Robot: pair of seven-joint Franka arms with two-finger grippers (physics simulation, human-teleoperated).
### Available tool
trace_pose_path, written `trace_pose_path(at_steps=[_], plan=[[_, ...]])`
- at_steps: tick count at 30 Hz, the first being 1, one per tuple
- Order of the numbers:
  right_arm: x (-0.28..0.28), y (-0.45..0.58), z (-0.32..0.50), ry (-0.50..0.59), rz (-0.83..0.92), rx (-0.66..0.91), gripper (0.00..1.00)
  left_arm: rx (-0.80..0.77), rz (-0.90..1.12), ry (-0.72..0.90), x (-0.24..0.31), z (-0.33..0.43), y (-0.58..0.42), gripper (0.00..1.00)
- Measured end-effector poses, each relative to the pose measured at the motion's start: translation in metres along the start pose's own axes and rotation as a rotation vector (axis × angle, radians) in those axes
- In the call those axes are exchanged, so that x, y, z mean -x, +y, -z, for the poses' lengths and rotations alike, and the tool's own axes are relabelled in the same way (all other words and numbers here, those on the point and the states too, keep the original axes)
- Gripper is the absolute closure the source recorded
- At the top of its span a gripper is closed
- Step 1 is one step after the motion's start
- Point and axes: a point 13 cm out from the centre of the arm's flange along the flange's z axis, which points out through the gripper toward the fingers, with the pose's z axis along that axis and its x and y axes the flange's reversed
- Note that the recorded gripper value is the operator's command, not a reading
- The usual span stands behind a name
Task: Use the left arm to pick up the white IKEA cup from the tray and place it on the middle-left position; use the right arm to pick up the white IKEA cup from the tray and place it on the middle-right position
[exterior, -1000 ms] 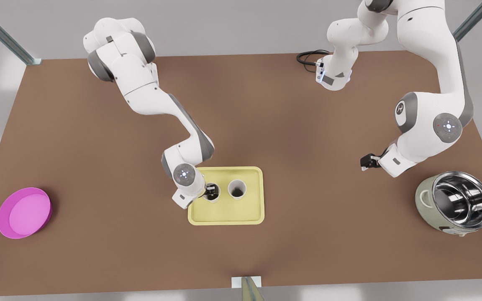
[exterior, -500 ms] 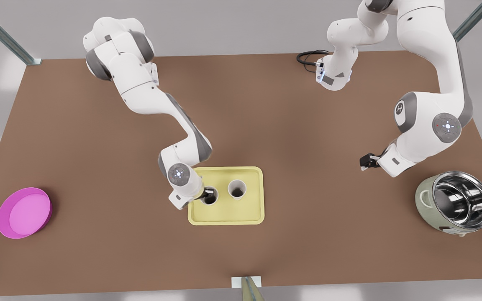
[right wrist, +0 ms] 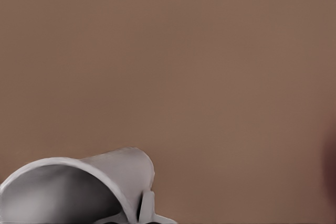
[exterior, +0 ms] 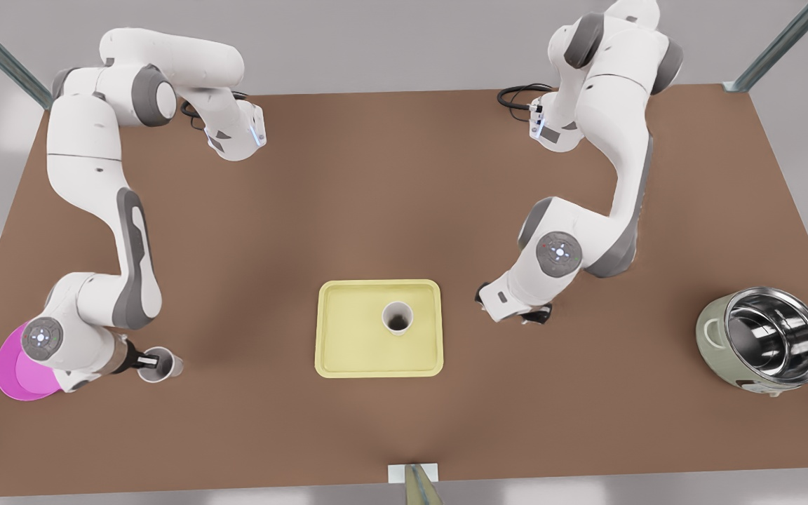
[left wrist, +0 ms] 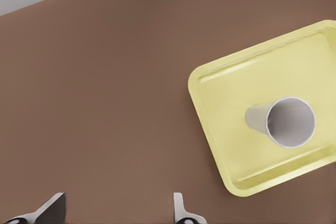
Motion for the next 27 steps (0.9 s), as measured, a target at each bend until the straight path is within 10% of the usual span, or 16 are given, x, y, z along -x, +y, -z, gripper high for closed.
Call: trace_pose_path(at_steps=[9, 10, 11, 12, 22, 27], plan=[[0.001, 0.000, -0.040, -0.005, 0.234, -0.012, 0.86, 0.014, 0.082, -0.122, 0.041, -0.069, -0.161, 0.00], [0.002, -0.001, -0.042, -0.007, 0.251, -0.013, 0.75, 0.011, 0.100, -0.131, 0.041, -0.073, -0.171, 0.00], [0.002, -0.002, -0.042, -0.010, 0.268, -0.018, 0.15, 0.013, 0.120, -0.135, 0.041, -0.080, -0.177, 0.00], [0.004, -0.004, -0.042, -0.014, 0.282, -0.023, 0.00, 0.018, 0.144, -0.140, 0.042, -0.088, -0.178, 0.00], [0.011, -0.016, -0.029, -0.041, 0.345, -0.051, 0.00, 0.016, 0.321, -0.158, 0.040, -0.155, -0.191, 0.00], [0.004, 0.020, 0.161, -0.169, 0.373, -0.044, 0.00, 0.017, 0.376, -0.152, 0.036, -0.162, -0.191, 0.00]])
